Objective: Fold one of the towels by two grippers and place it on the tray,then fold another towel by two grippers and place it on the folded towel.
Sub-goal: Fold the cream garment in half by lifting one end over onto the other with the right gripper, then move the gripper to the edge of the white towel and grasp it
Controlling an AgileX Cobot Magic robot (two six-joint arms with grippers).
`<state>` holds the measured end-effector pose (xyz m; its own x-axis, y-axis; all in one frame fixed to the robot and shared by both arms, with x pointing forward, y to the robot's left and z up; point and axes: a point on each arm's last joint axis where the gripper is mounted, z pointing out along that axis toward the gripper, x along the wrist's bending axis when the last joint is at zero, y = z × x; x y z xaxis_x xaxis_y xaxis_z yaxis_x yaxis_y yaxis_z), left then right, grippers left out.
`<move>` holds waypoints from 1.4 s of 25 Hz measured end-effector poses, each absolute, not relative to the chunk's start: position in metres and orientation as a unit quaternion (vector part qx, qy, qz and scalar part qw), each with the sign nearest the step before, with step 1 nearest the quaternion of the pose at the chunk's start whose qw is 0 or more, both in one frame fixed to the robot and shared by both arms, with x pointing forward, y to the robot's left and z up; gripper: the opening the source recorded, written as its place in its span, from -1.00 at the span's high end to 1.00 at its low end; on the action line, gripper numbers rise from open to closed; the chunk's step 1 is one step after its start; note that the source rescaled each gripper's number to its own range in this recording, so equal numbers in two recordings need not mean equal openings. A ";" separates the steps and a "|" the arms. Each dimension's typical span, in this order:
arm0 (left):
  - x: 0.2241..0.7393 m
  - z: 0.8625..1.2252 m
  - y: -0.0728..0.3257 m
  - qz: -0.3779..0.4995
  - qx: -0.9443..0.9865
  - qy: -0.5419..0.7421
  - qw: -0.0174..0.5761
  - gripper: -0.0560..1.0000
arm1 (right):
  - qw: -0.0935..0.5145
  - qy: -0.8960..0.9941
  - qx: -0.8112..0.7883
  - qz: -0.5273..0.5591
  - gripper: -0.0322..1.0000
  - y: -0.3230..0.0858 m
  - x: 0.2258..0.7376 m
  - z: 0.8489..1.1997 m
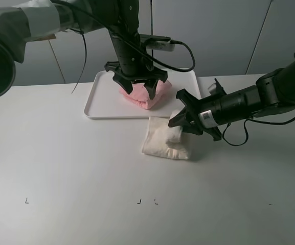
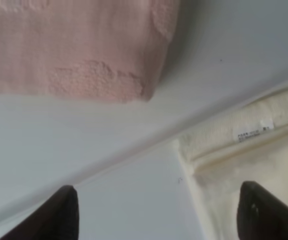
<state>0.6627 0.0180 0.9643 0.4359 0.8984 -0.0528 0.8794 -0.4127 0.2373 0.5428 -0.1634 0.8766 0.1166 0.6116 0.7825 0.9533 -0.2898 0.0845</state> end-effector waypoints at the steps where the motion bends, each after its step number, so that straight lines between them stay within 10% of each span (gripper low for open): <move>1: 0.664 0.964 0.020 0.043 0.839 0.531 0.115 -0.68 | 0.233 -0.553 -0.705 -0.377 0.15 -0.159 0.543 0.878; 6: 0.665 0.964 0.022 0.044 0.839 0.530 0.114 -0.68 | 0.248 -0.575 -0.677 -0.387 -0.23 -0.141 0.540 0.884; 20: 0.668 0.964 0.026 0.044 0.838 0.532 0.114 -0.68 | 0.193 -0.550 -0.719 -0.379 -0.24 -0.222 0.558 0.902; 35: 0.667 0.964 0.025 0.037 0.837 0.533 0.116 -0.68 | 0.241 -0.553 -0.727 -0.328 -0.24 -0.221 0.554 0.854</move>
<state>0.6670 0.0249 0.9643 0.4290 0.9012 -0.0617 0.8839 -0.4047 0.2344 0.5537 -0.2215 0.8543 0.1726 0.6464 0.7432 0.9624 -0.2715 0.0126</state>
